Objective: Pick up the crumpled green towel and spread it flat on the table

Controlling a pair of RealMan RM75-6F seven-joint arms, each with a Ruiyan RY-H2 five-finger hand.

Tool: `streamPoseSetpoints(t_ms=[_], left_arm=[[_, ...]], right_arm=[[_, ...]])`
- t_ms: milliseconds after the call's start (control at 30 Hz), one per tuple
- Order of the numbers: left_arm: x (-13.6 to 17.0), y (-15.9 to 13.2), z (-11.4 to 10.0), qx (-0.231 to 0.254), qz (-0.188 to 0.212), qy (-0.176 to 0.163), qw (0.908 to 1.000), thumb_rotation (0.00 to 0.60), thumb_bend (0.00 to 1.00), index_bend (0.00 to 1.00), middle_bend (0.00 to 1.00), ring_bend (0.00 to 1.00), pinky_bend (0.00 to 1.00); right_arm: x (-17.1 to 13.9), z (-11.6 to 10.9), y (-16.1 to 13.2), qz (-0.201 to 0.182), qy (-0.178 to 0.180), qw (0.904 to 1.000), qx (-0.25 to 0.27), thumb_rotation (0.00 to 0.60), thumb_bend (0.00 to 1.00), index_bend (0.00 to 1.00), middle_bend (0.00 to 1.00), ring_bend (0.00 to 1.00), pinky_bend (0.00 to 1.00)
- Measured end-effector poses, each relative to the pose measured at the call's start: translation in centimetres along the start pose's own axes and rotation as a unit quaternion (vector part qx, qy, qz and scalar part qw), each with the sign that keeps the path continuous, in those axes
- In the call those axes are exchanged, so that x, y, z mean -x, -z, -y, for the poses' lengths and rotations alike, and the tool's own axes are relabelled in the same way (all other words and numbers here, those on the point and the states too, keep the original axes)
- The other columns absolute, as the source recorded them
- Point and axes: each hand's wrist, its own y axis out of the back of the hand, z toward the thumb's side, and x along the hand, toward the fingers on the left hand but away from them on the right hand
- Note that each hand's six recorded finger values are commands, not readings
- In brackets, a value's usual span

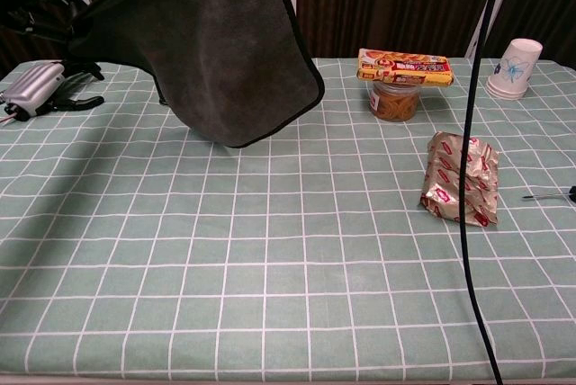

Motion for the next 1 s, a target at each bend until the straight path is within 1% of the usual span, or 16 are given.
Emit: streamPoseSetpoints(t_ms=[233, 300, 367, 433, 533, 667, 867, 1000], left_arm=[[-2.3, -0.9, -1.7, -0.035, 0.003, -0.041, 0.9985, 0.6, 0.58, 0.8, 0.4, 0.2, 0.26], [-2.7, -0.9, -1.9, -0.049, 0.004, -0.052, 0.9974, 0.6, 0.58, 0.8, 0.4, 0.2, 0.26], [-2.6, -0.8, -1.7, -0.062, 0.01, -0.054, 0.9965, 0.6, 0.58, 0.8, 0.4, 0.2, 0.26], [-2.1, -0.7, -1.2, -0.075, 0.017, -0.049, 0.9958, 0.6, 0.57, 0.8, 0.4, 0.2, 0.26], [-1.1, -0.2, -0.1, -0.099, 0.032, -0.034, 0.994, 0.6, 0.57, 0.8, 0.4, 0.2, 0.26], [0.7, 0.2, 1.6, -0.128, 0.057, -0.01, 0.99, 0.6, 0.57, 0.8, 0.4, 0.2, 0.26], [3.9, 0.1, 4.2, -0.17, 0.107, 0.032, 0.9791, 0.6, 0.57, 0.8, 0.4, 0.2, 0.26], [5.6, 0.1, 5.2, -0.195, 0.132, 0.059, 0.9702, 0.6, 0.57, 0.8, 0.4, 0.2, 0.26]], right_arm=[[0.9, -0.6, 1.9, 0.005, 0.007, 0.9998, 0.019, 0.6, 0.53, 0.77, 0.27, 0.06, 0.0], [1.1, -0.4, 2.4, 0.005, 0.005, 0.9996, 0.027, 0.6, 0.53, 0.77, 0.28, 0.06, 0.0], [1.2, 0.1, 2.9, 0.002, -0.001, 0.9994, 0.034, 0.6, 0.53, 0.77, 0.28, 0.06, 0.0], [1.1, 0.8, 3.2, -0.002, -0.011, 0.9993, 0.037, 0.6, 0.53, 0.77, 0.28, 0.06, 0.0], [0.7, 2.5, 3.5, -0.009, -0.035, 0.9984, 0.043, 0.6, 0.53, 0.77, 0.28, 0.06, 0.0], [-0.4, 5.2, 3.8, -0.021, -0.079, 0.9955, 0.049, 0.6, 0.53, 0.77, 0.28, 0.05, 0.0], [-2.7, 9.1, 3.9, -0.038, -0.142, 0.9883, 0.041, 0.6, 0.53, 0.77, 0.29, 0.05, 0.0], [-4.6, 11.2, 3.8, -0.049, -0.176, 0.9826, 0.033, 0.6, 0.53, 0.77, 0.28, 0.04, 0.0]])
